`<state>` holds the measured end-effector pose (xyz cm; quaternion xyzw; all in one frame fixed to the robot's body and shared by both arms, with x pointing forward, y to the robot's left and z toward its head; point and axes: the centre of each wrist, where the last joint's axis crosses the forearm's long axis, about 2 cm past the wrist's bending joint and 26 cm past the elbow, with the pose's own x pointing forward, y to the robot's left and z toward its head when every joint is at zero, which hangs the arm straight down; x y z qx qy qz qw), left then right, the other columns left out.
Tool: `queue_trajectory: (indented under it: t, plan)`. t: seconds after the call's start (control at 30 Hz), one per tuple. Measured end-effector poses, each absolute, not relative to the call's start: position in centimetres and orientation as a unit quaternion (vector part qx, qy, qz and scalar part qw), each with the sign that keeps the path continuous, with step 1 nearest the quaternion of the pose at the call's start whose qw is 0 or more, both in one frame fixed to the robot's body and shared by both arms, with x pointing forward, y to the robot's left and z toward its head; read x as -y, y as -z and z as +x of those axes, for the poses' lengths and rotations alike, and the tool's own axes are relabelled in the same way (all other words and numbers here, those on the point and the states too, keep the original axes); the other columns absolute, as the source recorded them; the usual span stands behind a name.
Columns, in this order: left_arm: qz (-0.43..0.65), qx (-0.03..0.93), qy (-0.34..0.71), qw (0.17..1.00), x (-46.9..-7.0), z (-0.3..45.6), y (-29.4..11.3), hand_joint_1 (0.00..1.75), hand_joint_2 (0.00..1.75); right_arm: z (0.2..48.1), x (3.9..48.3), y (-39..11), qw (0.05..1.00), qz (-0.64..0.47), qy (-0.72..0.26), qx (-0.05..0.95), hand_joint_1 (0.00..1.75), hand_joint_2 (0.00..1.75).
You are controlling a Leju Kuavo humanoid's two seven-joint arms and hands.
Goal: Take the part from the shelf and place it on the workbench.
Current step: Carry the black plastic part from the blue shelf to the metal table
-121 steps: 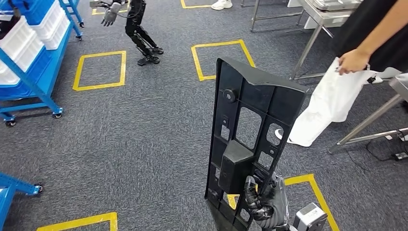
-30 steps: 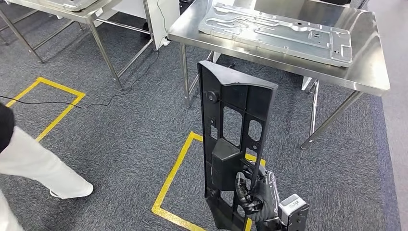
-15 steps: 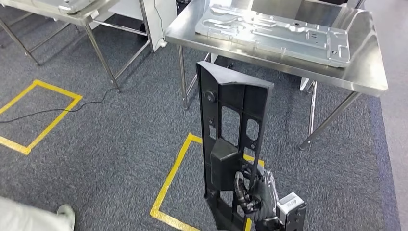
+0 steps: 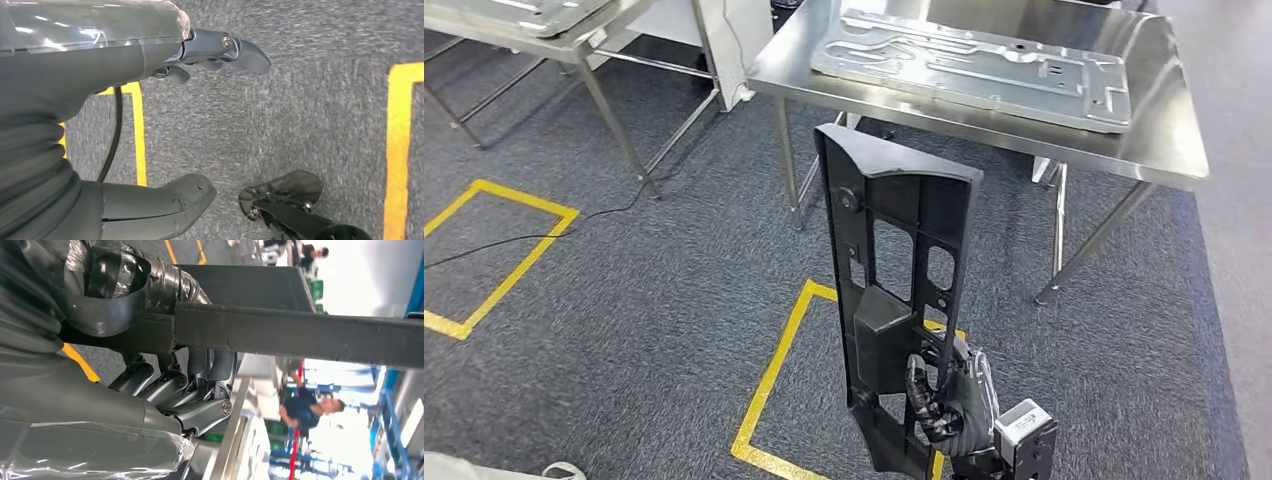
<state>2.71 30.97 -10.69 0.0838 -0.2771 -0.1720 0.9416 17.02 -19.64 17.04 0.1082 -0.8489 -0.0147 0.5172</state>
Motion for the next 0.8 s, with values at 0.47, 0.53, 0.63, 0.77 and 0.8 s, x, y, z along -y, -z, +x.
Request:
queue_trajectory:
  t: [0.47,0.53,0.63,0.77,0.8]
  plan:
    - [0.081,0.275,0.171,0.943,-31.02,2.71,10.71,0.00,1.75,17.12,19.61,-17.16,0.510,0.092,0.004,0.855,1.75,1.75]
    - [0.079,0.274,0.171,0.943,-30.97,2.69,10.72,0.00,1.75,17.13,19.61,-17.18,0.510,0.091,0.003,0.855,1.75,1.75]
    - [0.077,0.274,0.171,0.943,-30.85,2.72,10.73,0.00,1.75,17.19,19.62,-17.23,0.508,0.089,0.002,0.857,1.75,1.75]
    - [0.077,0.273,0.171,0.944,-30.86,2.73,10.74,0.00,1.75,17.20,19.62,-17.21,0.509,0.088,0.002,0.856,1.75,1.75]
    - [0.076,0.272,0.171,0.944,-30.85,2.71,10.74,0.00,1.75,17.19,19.62,-17.20,0.509,0.088,0.002,0.856,1.75,1.75]
